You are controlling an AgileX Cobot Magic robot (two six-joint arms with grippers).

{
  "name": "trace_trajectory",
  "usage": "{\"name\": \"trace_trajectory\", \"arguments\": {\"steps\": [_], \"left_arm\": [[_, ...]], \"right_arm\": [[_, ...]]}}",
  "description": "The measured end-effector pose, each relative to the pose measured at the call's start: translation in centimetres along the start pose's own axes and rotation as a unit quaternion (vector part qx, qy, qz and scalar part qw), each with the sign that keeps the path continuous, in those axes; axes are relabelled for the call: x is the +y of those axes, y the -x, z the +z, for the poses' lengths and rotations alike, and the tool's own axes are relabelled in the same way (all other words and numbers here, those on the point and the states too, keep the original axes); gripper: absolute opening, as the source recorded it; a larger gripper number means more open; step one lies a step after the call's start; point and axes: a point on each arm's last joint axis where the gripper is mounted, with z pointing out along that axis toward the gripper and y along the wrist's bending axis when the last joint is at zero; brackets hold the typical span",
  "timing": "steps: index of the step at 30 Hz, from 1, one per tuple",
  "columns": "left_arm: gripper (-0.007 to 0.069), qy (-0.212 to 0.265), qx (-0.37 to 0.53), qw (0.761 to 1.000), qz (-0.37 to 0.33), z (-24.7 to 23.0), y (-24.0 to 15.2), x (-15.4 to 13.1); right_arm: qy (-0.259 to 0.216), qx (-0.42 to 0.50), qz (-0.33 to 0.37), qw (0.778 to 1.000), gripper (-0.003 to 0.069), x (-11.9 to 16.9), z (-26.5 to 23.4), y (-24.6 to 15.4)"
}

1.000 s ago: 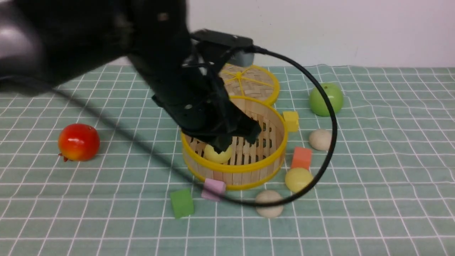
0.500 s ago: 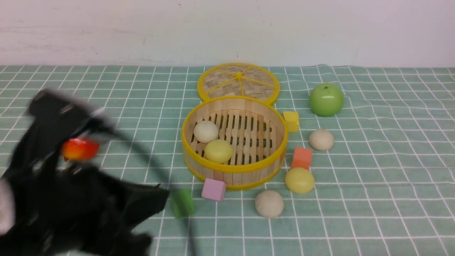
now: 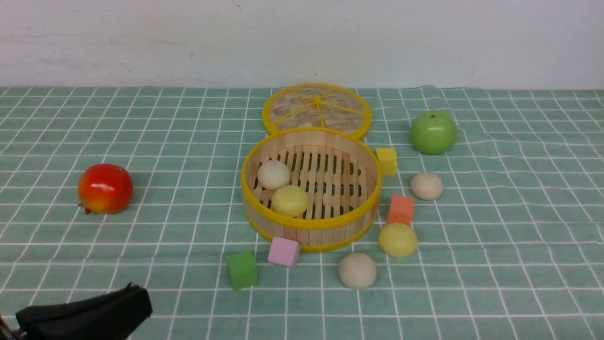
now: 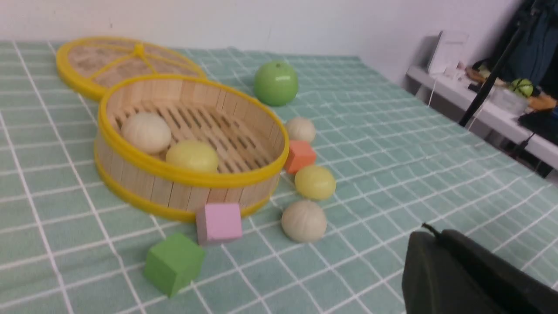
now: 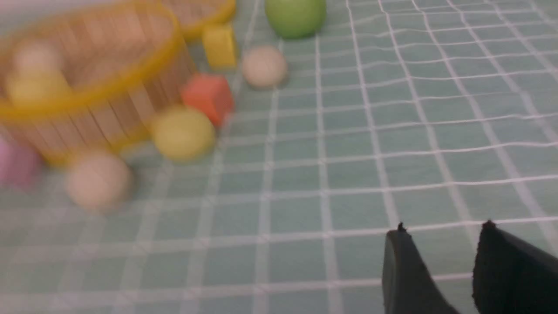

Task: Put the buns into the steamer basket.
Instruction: Use the right arm to grab a steamed stuffed bun

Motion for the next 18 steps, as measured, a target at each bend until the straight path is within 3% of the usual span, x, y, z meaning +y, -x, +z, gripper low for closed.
{"name": "trace_trajectory", "arguments": {"steps": [2, 3, 5, 8, 12, 14, 15, 18], "left_arm": [[-0.0014, 0.002, 0.014, 1.0, 0.0, 0.0, -0.4, 0.1], [-0.0014, 0.002, 0.017, 1.0, 0.0, 0.0, -0.5, 0.1], [-0.0014, 0.002, 0.031, 1.0, 0.0, 0.0, -0.7, 0.1], [-0.0014, 0.003, 0.037, 0.999, 0.0, 0.0, -0.9, 0.1], [-0.0014, 0.003, 0.043, 0.999, 0.0, 0.0, -1.0, 0.1], [-0.0014, 0.003, 0.043, 0.999, 0.0, 0.0, -1.0, 0.1], [-0.0014, 0.003, 0.043, 0.999, 0.0, 0.0, -1.0, 0.1], [-0.0014, 0.003, 0.044, 0.999, 0.0, 0.0, -1.0, 0.1]], "right_arm": [[0.022, -0.033, 0.103, 0.994, 0.024, 0.3, 0.0, 0.6], [0.026, -0.04, 0.123, 0.991, 0.024, 0.4, 0.0, 0.8], [0.047, -0.071, 0.222, 0.971, 0.024, 0.5, -0.1, 1.4], [0.057, -0.08, 0.265, 0.959, 0.024, 0.6, -0.2, 1.7], [0.095, -0.004, 0.194, 0.976, 0.023, 2.6, -1.1, 3.7], [0.112, 0.105, 0.072, 0.986, 0.0194, 4.5, -1.2, 6.2], [0.116, 0.116, 0.056, 0.985, 0.019, 4.8, -1.3, 6.7], [0.096, 0.277, -0.066, 0.954, 0.012, 6.7, 1.5, 9.9]]}}
